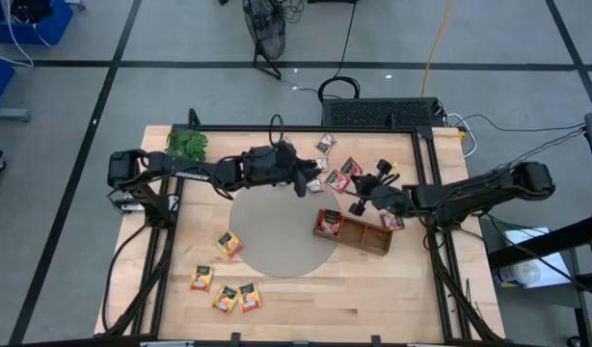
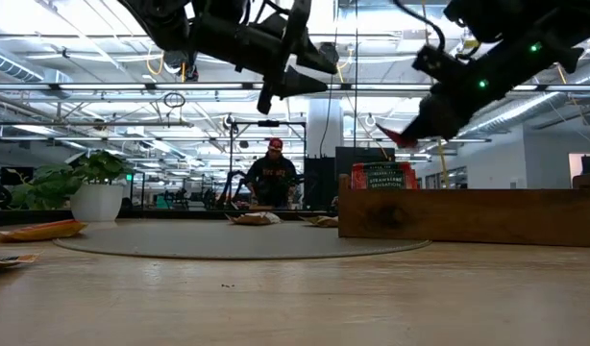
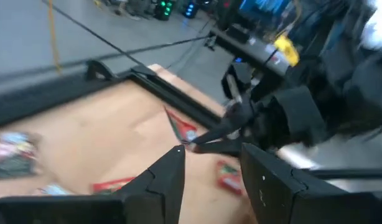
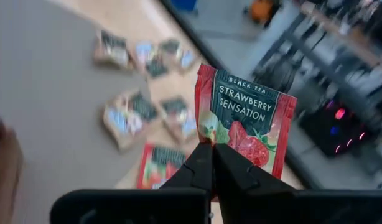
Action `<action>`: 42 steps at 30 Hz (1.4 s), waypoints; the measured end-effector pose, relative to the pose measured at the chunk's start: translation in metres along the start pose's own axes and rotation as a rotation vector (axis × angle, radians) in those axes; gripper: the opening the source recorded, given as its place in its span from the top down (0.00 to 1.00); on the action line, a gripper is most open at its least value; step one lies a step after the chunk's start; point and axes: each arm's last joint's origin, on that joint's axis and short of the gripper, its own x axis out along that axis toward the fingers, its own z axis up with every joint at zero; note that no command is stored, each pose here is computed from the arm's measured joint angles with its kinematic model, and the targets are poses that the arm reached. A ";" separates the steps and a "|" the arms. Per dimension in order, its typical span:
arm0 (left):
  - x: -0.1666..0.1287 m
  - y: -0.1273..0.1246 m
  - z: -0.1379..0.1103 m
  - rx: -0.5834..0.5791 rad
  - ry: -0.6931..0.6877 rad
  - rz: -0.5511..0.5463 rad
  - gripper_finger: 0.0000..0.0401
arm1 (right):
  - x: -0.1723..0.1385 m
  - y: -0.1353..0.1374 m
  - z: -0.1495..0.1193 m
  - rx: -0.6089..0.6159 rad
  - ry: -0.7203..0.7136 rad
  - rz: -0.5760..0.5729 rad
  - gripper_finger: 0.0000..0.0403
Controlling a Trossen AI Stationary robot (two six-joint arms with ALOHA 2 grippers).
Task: Pick & Place Tea
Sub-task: Put the red tea bag into the left section of the wooden organizer
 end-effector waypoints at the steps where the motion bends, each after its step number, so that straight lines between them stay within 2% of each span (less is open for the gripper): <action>1: 0.000 0.000 0.001 -0.036 0.008 -0.019 0.61 | 0.000 0.002 0.003 -0.002 -0.031 0.005 1.00; 9: 0.000 -0.001 -0.002 -0.181 0.061 -0.067 0.61 | 0.001 0.024 0.019 -0.042 -0.205 0.042 1.00; 19: 0.018 0.009 -0.024 -0.257 0.125 -0.044 0.61 | 0.004 0.042 0.018 -0.061 -0.260 0.066 1.00; 25: 0.034 0.010 -0.028 -0.257 0.149 -0.048 0.61 | 0.004 0.043 0.018 -0.062 -0.259 0.069 1.00; 30: 0.046 0.003 -0.020 -0.220 0.156 -0.085 0.61 | 0.004 0.043 0.018 -0.065 -0.256 0.069 1.00; 35: 0.049 -0.001 -0.013 -0.152 0.173 -0.076 0.61 | 0.004 0.043 0.016 -0.069 -0.241 0.072 1.00; 42: 0.048 -0.001 -0.013 -0.134 0.191 -0.064 0.61 | 0.005 0.043 0.015 -0.072 -0.229 0.073 1.00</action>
